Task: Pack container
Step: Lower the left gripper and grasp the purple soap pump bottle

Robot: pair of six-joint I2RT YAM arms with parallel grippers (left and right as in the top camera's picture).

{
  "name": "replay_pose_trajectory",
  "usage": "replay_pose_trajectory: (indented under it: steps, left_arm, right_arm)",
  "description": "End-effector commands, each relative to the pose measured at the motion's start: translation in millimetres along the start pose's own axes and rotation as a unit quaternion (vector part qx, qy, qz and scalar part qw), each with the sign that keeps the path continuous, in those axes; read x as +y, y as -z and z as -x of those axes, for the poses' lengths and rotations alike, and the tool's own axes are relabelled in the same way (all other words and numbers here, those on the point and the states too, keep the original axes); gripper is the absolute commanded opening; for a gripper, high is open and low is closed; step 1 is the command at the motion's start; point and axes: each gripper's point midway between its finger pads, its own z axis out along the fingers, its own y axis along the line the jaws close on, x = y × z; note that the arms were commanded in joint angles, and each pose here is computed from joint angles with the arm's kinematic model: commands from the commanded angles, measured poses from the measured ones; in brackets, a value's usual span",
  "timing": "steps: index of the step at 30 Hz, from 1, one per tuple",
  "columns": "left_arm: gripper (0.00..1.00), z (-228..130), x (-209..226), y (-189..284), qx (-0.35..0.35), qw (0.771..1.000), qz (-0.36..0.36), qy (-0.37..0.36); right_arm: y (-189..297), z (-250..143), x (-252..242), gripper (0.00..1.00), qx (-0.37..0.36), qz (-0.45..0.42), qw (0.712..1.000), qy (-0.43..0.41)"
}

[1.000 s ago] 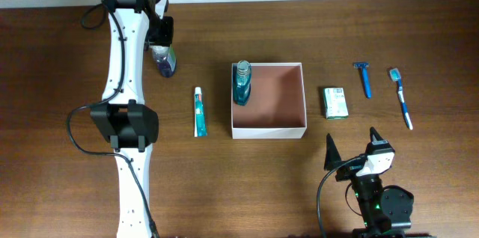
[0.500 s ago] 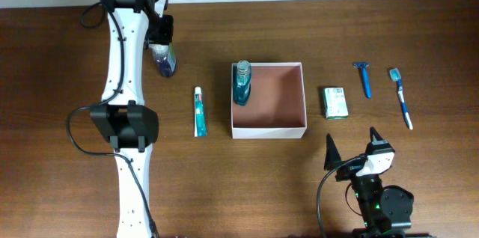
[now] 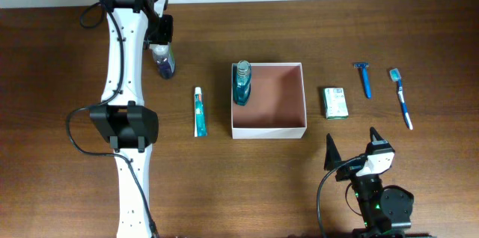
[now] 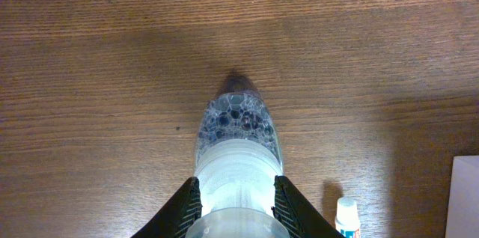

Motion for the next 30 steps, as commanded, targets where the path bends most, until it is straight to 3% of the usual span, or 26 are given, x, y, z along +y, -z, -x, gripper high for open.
replay_pose_trajectory:
  steps: [1, 22, 24, 30]
  left_arm:
    - [0.25, -6, 2, -5, 0.015, 1.0, 0.002, -0.003]
    - [0.2, -7, 2, 1, 0.014, 1.0, 0.002, -0.003]
    - [0.15, -5, 2, 5, 0.008, 1.0, 0.002, -0.003]
    - [0.11, 0, 2, 21, -0.012, 1.0, 0.002, 0.012]
  right_arm:
    - [0, -2, 0, 0.99, 0.0, -0.001, 1.0, 0.003]
    - [0, -1, 0, 0.99, 0.0, -0.001, 1.0, 0.003]
    - [0, -1, -1, 0.99, 0.0, -0.001, 1.0, 0.003]
    - [0, -1, 0, 0.99, 0.0, -0.001, 1.0, 0.003]
